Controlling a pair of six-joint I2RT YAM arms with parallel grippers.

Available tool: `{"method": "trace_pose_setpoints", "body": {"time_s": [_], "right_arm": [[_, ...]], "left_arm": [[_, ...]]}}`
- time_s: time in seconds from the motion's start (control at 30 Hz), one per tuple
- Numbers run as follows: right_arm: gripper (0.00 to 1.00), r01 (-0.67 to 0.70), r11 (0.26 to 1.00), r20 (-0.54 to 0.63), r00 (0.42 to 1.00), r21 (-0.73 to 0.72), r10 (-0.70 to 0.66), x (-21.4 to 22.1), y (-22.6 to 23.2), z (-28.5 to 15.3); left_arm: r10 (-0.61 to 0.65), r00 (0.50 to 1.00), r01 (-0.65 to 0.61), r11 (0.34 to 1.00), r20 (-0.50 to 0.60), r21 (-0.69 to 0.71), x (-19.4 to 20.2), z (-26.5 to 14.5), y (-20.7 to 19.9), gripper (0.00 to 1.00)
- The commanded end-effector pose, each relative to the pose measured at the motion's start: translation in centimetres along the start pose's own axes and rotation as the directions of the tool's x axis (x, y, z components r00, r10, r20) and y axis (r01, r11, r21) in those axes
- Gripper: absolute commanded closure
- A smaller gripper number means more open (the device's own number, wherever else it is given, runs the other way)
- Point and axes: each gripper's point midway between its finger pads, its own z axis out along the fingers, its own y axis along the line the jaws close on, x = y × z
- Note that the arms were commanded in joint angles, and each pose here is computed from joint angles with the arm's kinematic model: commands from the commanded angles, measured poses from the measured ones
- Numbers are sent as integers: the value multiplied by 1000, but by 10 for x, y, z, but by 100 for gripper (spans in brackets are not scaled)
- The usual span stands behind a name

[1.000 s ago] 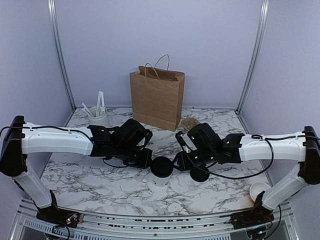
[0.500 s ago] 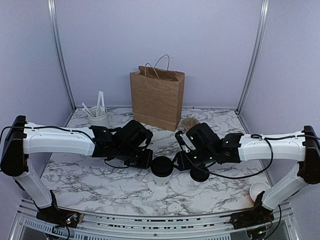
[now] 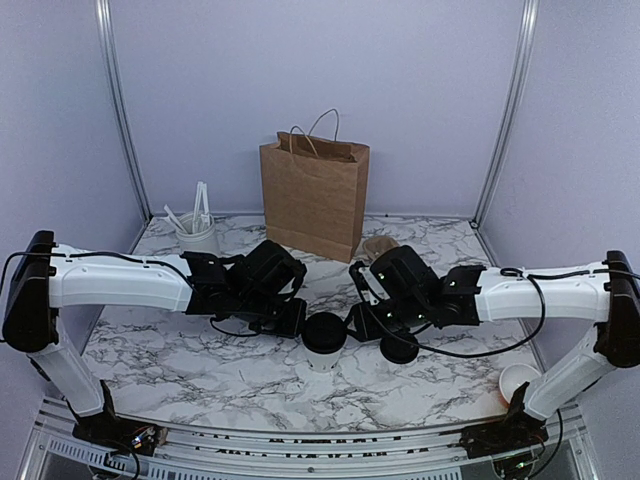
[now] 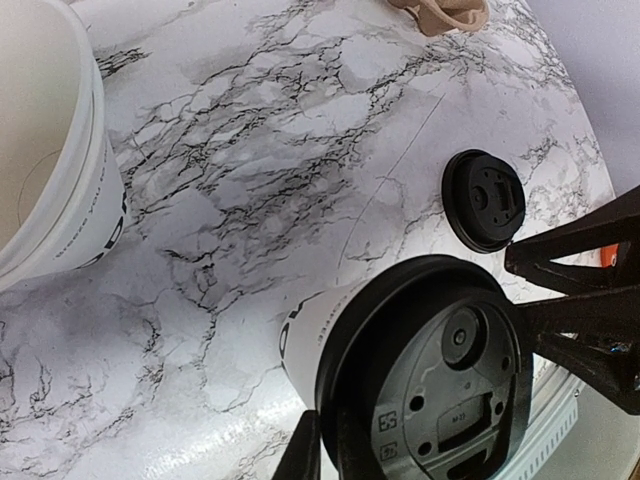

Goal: Pack the takeout coffee

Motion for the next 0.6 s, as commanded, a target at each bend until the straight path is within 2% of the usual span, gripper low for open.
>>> {"method": "trace_pose_setpoints", "body": {"time_s": [0.0, 0.57], "right_arm": [[68, 45, 998, -182, 983, 38, -38, 51, -9, 21], [67, 30, 999, -80, 996, 43, -26, 9, 9, -4]], "left_arm": [[-2, 937, -61, 984, -350, -170, 104, 43, 59, 93], [88, 977, -115, 984, -196, -133, 35, 13, 25, 89]]}}
